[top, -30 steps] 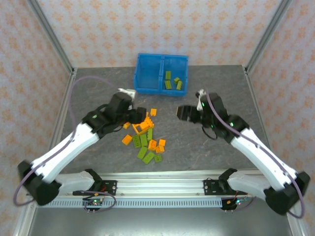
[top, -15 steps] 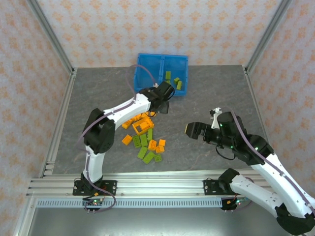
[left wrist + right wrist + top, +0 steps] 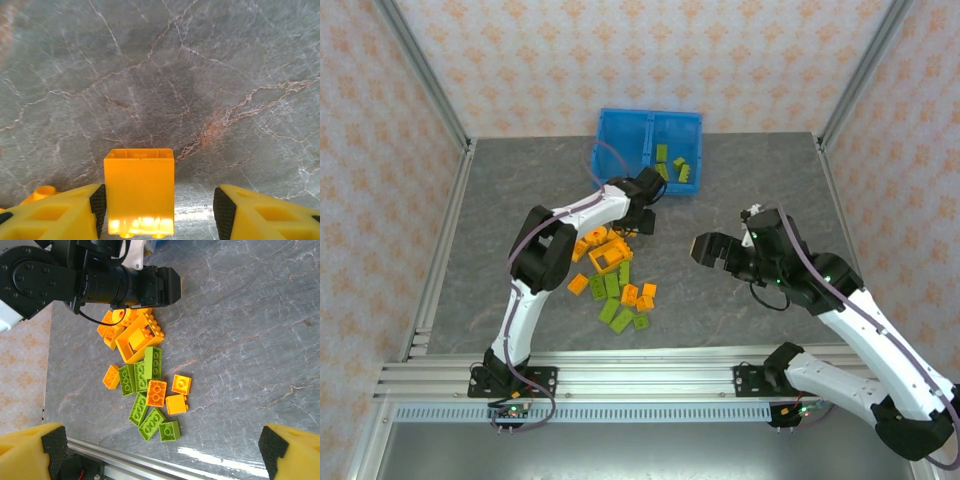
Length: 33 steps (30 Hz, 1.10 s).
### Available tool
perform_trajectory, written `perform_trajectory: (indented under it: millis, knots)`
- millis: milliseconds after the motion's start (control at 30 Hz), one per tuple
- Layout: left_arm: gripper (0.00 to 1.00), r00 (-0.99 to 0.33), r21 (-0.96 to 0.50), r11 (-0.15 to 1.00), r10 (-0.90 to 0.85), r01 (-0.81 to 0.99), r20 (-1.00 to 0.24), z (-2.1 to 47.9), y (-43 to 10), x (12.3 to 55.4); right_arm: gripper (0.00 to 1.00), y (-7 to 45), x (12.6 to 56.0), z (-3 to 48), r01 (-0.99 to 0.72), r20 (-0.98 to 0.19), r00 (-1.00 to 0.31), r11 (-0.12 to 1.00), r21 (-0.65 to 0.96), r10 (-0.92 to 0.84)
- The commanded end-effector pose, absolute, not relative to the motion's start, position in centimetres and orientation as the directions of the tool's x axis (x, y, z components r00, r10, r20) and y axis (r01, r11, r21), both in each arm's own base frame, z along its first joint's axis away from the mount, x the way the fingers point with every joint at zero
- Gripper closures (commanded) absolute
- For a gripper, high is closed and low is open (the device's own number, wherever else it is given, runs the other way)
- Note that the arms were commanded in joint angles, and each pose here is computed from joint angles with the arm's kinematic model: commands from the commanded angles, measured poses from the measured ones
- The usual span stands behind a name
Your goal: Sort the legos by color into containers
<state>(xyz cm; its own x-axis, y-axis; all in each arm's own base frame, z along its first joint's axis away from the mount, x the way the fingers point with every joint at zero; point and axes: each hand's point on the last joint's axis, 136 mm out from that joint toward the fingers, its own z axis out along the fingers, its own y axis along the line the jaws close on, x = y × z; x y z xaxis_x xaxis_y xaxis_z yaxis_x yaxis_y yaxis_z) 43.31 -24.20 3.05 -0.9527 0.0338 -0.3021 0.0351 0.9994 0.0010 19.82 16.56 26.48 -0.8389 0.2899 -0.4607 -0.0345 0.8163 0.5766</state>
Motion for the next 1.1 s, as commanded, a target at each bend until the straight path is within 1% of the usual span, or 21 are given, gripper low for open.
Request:
perform_trajectory:
  millis: [0,200,300,367,533,600,733,800,900,1067]
  knots:
    - [0.45,-0.963,0.008,0.999,0.049,0.049,-0.267,1.9,-24.2,42.6,0.01,16.4,19.8,28.4,-0.045,-0.479,-0.824,0.808,0.587,0.303]
    - [0.61,-0.96,-0.006,0.999,0.037,0.04,-0.279,1.5,-24.1,42.6,0.0,15.3,19.4,28.4,-0.007,-0.481,-0.813,0.821,0.571,0.328]
    - [0.67,-0.951,-0.022,0.999,0.026,0.034,-0.31,2.9,-24.3,42.9,0.0,14.3,18.6,28.4,0.015,-0.477,-0.807,0.819,0.574,0.349]
    - [0.67,-0.938,-0.045,0.998,0.018,0.036,-0.345,4.9,-24.6,43.3,0.0,13.7,17.9,28.5,0.024,-0.476,-0.801,0.814,0.581,0.363]
    - [0.67,-0.875,-0.056,0.997,0.019,0.053,-0.484,12.3,-24.6,45.5,0.0,12.7,16.6,29.5,0.017,-0.482,-0.788,0.796,0.605,0.383]
    - [0.67,-0.844,-0.03,0.999,0.022,0.045,-0.537,15.3,-23.9,47.0,0.01,13.0,16.4,30.1,-0.006,-0.481,-0.793,0.785,0.62,0.373]
    - [0.67,-0.793,0.011,1.0,-0.006,-0.017,-0.609,19.1,-21.0,50.9,0.0,13.5,16.4,30.7,-0.029,-0.483,-0.794,0.771,0.636,0.369]
    - [0.67,-0.784,0.005,0.999,-0.035,-0.049,-0.62,19.8,-19.5,52.9,0.0,13.3,16.6,30.7,-0.019,-0.489,-0.784,0.773,0.634,0.382]
    - [0.68,-0.76,-0.043,0.997,-0.076,-0.063,-0.645,20.6,-18.1,55.8,0.01,13.6,17.1,30.9,-0.016,-0.49,-0.779,0.768,0.64,0.392]
    - [0.7,-0.745,-0.172,0.985,-0.119,-0.005,-0.657,19.5,-18.2,59.7,0.01,14.1,18.0,30.8,-0.011,-0.492,-0.786,0.786,0.618,0.375]
